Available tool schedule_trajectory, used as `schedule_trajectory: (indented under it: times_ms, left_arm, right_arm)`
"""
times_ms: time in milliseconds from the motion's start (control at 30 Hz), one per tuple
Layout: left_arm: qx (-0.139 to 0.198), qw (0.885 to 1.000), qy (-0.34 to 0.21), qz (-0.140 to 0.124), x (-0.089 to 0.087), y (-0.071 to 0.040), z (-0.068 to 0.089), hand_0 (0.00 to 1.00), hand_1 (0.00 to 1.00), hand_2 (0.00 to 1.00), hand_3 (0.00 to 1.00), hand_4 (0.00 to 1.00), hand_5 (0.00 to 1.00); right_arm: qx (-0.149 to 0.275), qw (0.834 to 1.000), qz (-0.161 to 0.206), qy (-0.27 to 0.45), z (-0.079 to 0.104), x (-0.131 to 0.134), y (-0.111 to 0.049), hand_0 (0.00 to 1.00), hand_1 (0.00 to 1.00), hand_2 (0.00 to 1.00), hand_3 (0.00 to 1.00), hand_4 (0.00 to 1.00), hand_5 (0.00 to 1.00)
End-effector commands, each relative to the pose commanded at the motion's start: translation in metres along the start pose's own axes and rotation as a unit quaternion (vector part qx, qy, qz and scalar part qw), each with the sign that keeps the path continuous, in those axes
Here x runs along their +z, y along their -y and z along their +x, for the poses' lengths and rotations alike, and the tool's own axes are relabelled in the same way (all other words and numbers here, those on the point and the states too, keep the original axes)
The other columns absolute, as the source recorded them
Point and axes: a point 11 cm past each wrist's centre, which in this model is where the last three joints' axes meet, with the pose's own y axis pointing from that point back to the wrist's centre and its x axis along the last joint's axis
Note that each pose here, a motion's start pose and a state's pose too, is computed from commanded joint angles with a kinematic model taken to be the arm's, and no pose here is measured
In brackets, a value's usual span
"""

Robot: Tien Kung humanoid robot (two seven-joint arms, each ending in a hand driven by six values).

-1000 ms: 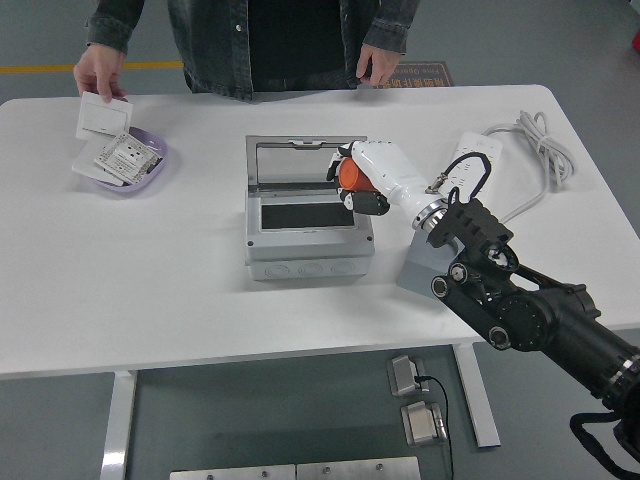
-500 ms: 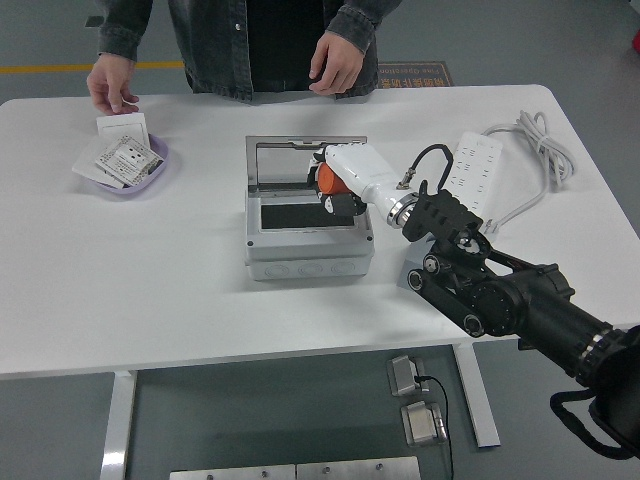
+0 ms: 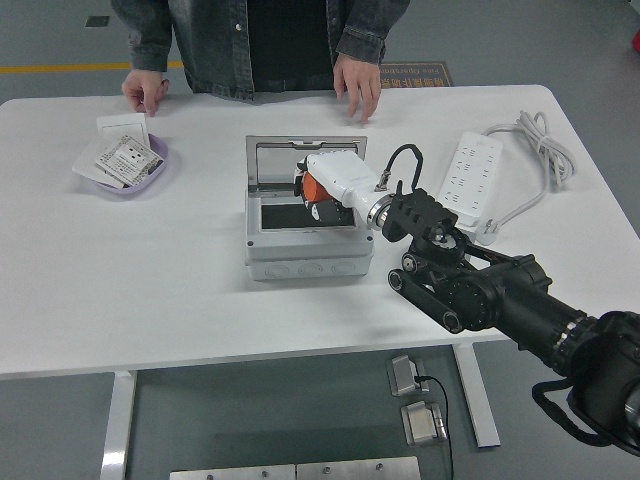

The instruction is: Pick up the cylinder from the cube,place it in the box,flap close box

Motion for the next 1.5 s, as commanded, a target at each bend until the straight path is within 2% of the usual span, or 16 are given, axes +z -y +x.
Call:
schedule_trajectory:
  times_ms: [367, 1033, 1500]
  left_arm:
    - [0.002, 1.000, 0.002, 0.000, 0.001, 0.000, 0.002, 0.615, 0.666, 0.621, 0.626, 0.723, 0.379]
    - [0.003, 1.000, 0.003, 0.007, -0.003, 0.000, 0.004, 0.616, 0.667, 0.621, 0.627, 0.723, 0.376]
    - [0.005, 1.000, 0.004, 0.006, 0.002, 0.000, 0.006, 0.619, 0.667, 0.621, 0.628, 0.725, 0.374]
  right_arm:
    - [0.000, 1.000, -0.023, 0.001, 0.000, 0.011, 0.001, 0.002, 0.135, 0.364, 0.336, 0.037, 0.002]
    - [0.001, 1.000, 0.013, 0.018, -0.006, -0.021, -0.003, 0.002, 0.141, 0.370, 0.366, 0.072, 0.002]
    - [-0.003, 1.000, 0.003, 0.015, -0.004, -0.013, 0.000, 0.002, 0.140, 0.370, 0.373, 0.089, 0.002]
